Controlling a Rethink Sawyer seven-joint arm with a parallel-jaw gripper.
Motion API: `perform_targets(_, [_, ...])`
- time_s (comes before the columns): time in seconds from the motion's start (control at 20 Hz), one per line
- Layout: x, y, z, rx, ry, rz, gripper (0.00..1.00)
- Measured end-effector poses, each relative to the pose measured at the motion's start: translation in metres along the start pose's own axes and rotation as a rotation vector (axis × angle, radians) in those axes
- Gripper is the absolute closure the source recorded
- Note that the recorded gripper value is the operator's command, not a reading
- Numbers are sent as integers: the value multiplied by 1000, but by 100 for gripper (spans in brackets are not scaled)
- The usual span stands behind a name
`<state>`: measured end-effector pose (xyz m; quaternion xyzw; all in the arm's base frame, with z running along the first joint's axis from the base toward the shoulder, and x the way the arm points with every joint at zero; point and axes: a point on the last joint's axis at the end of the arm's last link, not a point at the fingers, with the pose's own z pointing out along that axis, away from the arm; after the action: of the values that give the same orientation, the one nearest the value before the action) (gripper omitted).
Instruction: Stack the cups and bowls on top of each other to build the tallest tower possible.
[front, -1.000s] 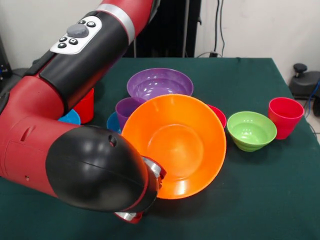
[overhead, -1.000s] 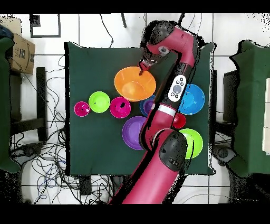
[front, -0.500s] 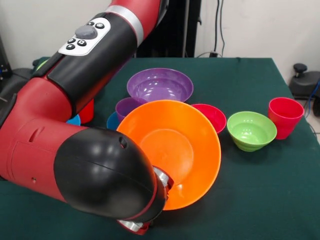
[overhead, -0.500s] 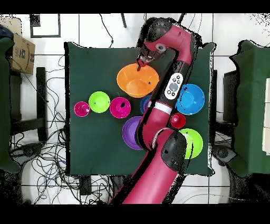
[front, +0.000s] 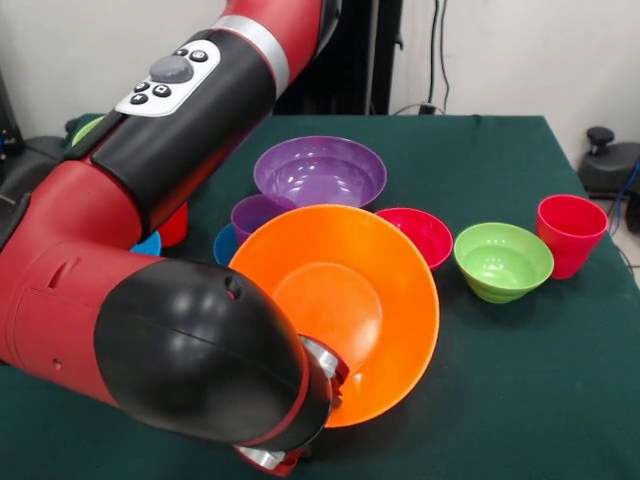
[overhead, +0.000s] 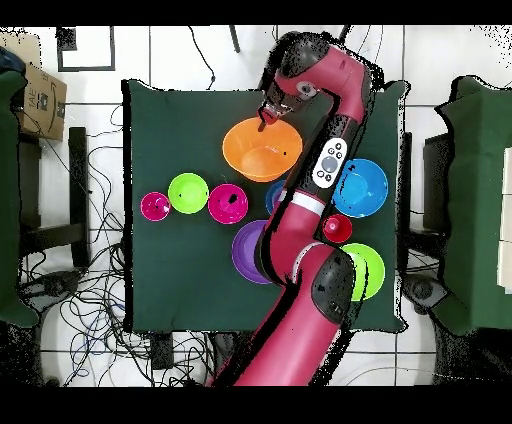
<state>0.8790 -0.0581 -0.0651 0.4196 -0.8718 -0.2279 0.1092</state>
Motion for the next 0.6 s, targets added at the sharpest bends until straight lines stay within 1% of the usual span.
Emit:
perform_targets(0.05, [0,-1,0,-2,-6,2,0])
perform_targets(0.35, [0,-3,-2,-4,-13,13,0])
perform_targets(0.5, [-2,-4,-1,-8,4,26,0])
perform_targets(0.6, [-2,-2,0,-31,39,44,0])
